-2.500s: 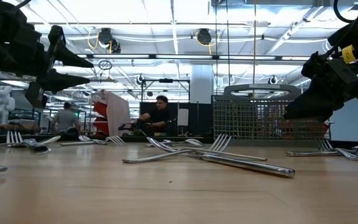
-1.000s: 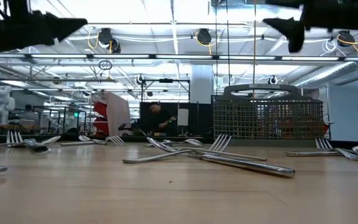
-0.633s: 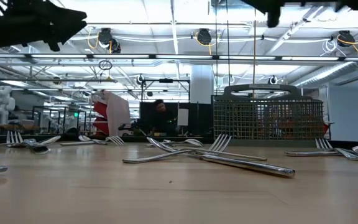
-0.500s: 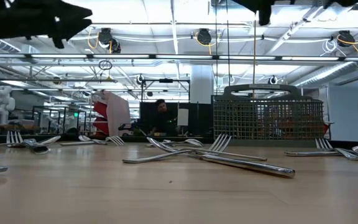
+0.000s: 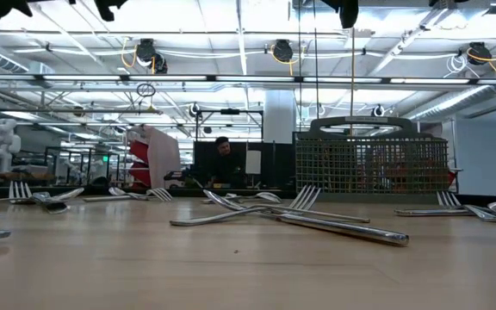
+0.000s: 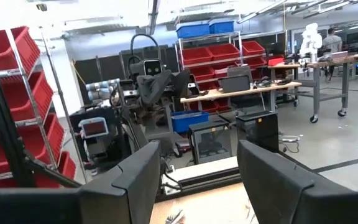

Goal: Sort silverware
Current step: Put the silver knife into the silverware basket

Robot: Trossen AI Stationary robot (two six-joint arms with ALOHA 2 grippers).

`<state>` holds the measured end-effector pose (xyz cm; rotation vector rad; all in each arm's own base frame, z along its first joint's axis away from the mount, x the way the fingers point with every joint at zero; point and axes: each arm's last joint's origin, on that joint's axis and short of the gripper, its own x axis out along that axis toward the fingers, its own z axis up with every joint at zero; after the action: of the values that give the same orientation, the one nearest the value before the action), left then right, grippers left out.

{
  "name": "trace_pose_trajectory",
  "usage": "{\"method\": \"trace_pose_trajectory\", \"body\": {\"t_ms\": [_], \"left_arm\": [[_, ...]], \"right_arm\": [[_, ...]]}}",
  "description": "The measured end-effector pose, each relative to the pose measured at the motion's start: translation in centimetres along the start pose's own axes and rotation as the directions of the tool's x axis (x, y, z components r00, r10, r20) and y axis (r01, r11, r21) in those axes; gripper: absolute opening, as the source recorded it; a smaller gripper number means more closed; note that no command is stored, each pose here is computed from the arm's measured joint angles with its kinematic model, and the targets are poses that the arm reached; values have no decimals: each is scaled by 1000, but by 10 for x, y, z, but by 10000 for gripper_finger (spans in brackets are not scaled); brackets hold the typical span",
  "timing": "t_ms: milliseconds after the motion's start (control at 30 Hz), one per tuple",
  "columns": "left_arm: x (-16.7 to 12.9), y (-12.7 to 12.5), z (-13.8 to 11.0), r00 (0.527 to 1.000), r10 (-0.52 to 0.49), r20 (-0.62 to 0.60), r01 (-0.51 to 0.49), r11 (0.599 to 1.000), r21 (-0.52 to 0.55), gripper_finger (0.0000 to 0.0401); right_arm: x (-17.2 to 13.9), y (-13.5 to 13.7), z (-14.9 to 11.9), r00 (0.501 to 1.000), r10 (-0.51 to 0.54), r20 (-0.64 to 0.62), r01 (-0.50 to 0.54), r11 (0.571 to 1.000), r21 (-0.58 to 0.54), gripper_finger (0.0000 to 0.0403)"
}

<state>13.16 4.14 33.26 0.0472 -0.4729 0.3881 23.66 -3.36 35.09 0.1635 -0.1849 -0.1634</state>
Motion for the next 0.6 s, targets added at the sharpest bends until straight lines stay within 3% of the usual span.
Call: {"method": "trace_pose_trajectory", "body": {"t_ms": [233, 367, 467, 600], "left_arm": [[0, 0, 2, 1000, -4, 14, 4, 1000, -11, 196], [0, 0, 9, 995, 10, 95, 11, 975, -222, 196], [0, 3, 9, 989, 116, 92, -89, 963, -256, 196], [5, 3, 3, 990, 123, 65, -99, 951, -292, 196]], "right_arm": [[0, 1, 2, 1000, 3, 10, -3, 1000, 0, 203], [0, 5, 1, 1000, 19, 4, -19, 1000, 3, 203], [2, 9, -3, 999, 34, -8, -34, 999, 5, 203], [6, 12, -8, 999, 39, -30, -39, 999, 7, 203]]}}
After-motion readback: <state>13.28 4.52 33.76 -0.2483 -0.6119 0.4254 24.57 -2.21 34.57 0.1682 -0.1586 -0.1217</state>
